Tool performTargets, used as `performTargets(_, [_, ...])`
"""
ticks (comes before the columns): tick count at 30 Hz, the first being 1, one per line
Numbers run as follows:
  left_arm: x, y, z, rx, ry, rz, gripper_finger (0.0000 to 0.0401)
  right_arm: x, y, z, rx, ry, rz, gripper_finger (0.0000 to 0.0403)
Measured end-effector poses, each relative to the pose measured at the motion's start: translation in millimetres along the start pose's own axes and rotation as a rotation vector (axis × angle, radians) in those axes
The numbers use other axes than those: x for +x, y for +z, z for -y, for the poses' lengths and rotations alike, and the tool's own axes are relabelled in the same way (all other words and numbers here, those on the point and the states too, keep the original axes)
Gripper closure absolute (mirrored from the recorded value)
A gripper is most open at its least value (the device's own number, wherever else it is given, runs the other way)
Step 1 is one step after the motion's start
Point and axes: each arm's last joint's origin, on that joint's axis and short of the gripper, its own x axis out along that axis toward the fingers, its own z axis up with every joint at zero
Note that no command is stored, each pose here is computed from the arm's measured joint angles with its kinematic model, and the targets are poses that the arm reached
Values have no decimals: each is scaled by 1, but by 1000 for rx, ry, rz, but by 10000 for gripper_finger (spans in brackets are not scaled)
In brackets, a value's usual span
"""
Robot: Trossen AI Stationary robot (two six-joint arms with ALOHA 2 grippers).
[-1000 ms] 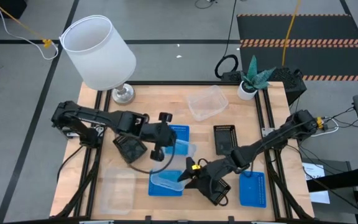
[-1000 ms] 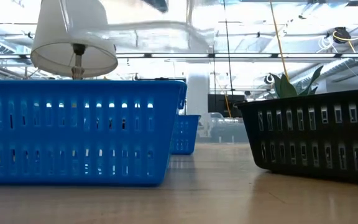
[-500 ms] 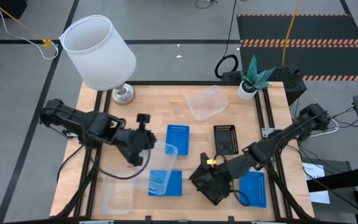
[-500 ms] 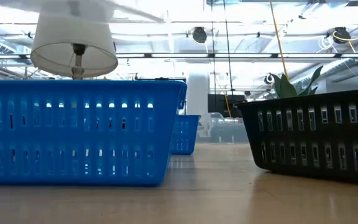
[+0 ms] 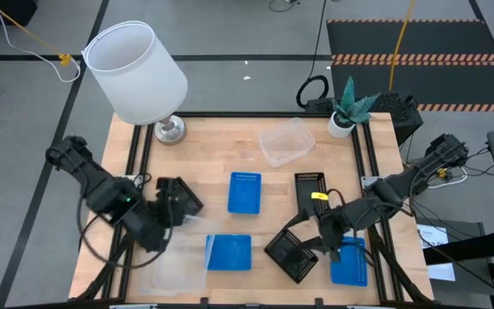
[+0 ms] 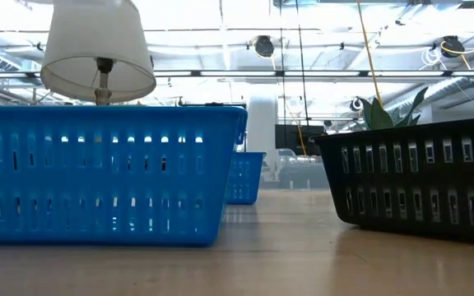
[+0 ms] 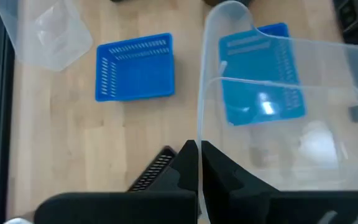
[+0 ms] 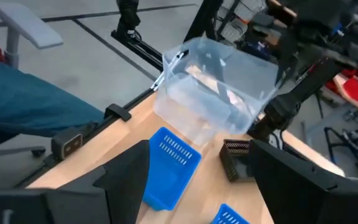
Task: Stack baskets by color
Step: Stack the top left transparent bin on the bottom transparent bin
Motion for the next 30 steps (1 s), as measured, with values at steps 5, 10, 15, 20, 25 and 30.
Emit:
performTargets(5, [-11,-16,16,-19,33,-6,400,-4,0,1,18,3,-6,138])
performTargets(10, [-23,-28,31,-49,15,27,400,-4,-1,1,18,3,-7,138])
performTargets(15, [-33,-41,39,-71,21,44,400,-4,0,1,18,3,-7,138])
performTargets(20, [-41,-53,46,-83,47,73,400,-4,0,1,35,3,-6,138])
performTargets(25, [-48,-60,53,-73,31,108,400,-4,0,1,116,3,-5,138])
performTargets(30, [-45,-73,58,-78,40,126,400,-4,0,1,177,7,-5,138])
